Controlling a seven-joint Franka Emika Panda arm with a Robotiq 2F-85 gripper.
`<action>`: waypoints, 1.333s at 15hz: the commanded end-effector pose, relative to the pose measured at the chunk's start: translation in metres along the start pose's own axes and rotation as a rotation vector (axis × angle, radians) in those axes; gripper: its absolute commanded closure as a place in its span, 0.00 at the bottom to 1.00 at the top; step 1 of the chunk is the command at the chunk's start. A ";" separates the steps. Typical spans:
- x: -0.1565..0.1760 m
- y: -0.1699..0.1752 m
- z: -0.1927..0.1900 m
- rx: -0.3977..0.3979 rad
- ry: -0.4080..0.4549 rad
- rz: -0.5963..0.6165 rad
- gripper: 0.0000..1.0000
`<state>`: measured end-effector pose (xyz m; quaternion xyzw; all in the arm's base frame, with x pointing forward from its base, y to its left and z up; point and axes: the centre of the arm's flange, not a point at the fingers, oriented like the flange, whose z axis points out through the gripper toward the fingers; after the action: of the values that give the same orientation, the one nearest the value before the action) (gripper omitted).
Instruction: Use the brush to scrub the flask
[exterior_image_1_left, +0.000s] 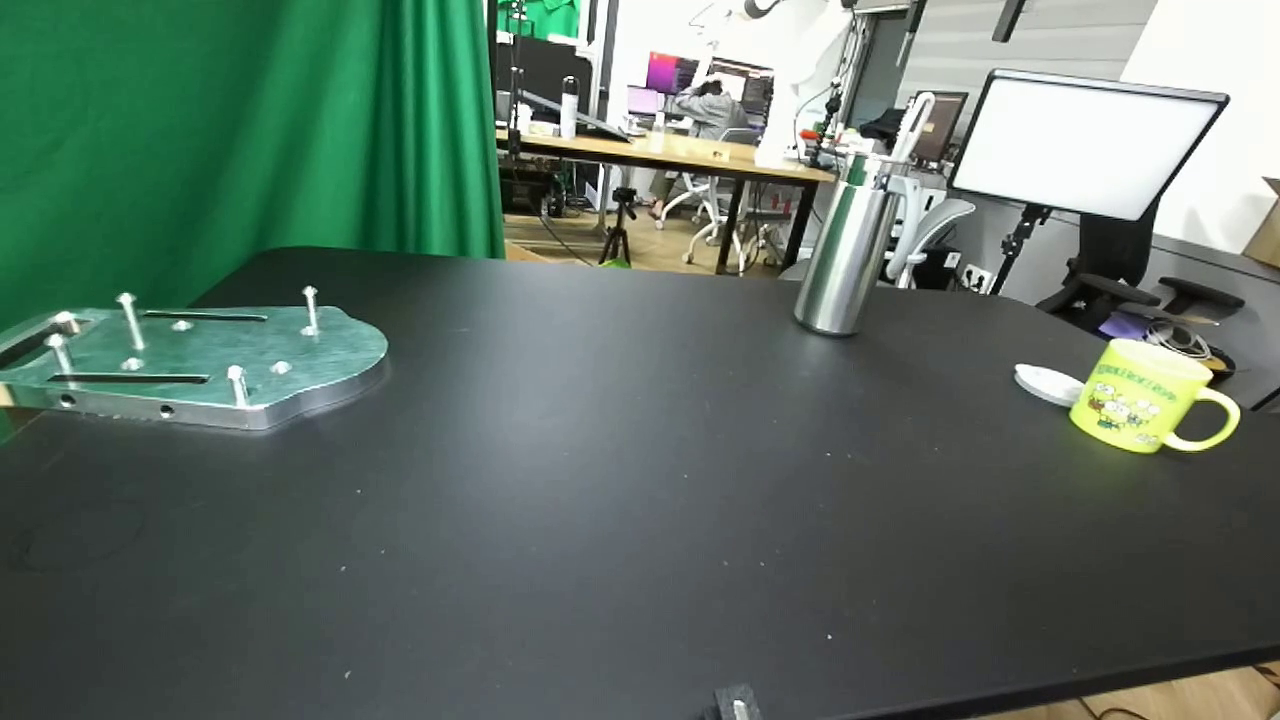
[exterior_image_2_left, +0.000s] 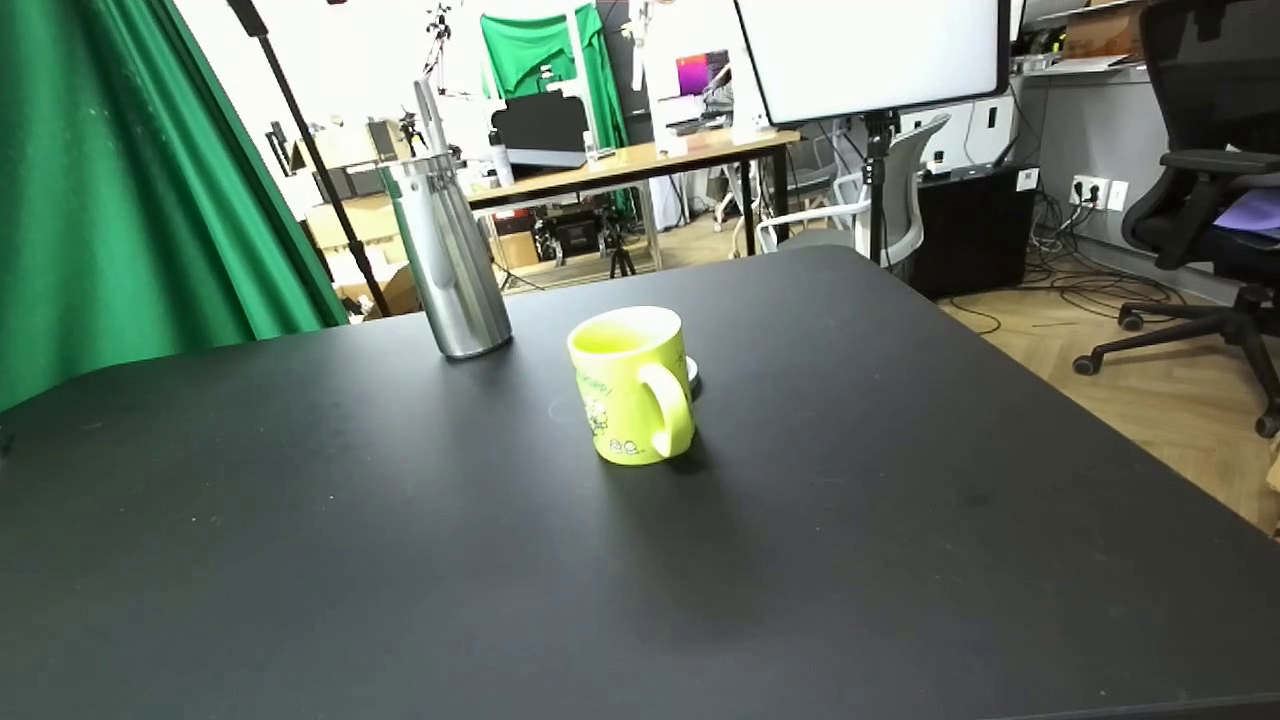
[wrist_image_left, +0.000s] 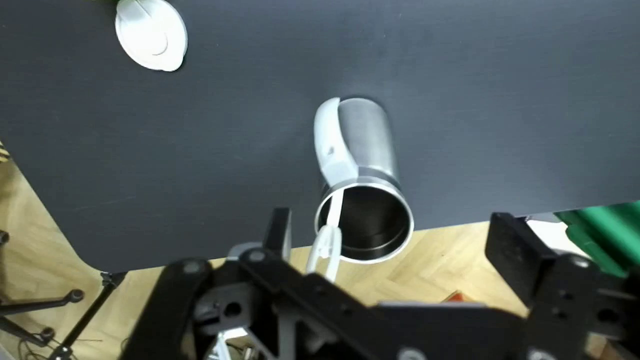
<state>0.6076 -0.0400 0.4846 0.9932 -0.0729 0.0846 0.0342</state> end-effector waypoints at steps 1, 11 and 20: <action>0.074 0.009 -0.003 -0.018 -0.006 0.195 0.00; 0.076 0.005 0.022 -0.042 -0.033 0.416 0.00; 0.074 0.000 0.027 -0.052 -0.060 0.619 0.00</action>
<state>0.6851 -0.0583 0.4752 0.9489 -0.3058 0.0700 0.0341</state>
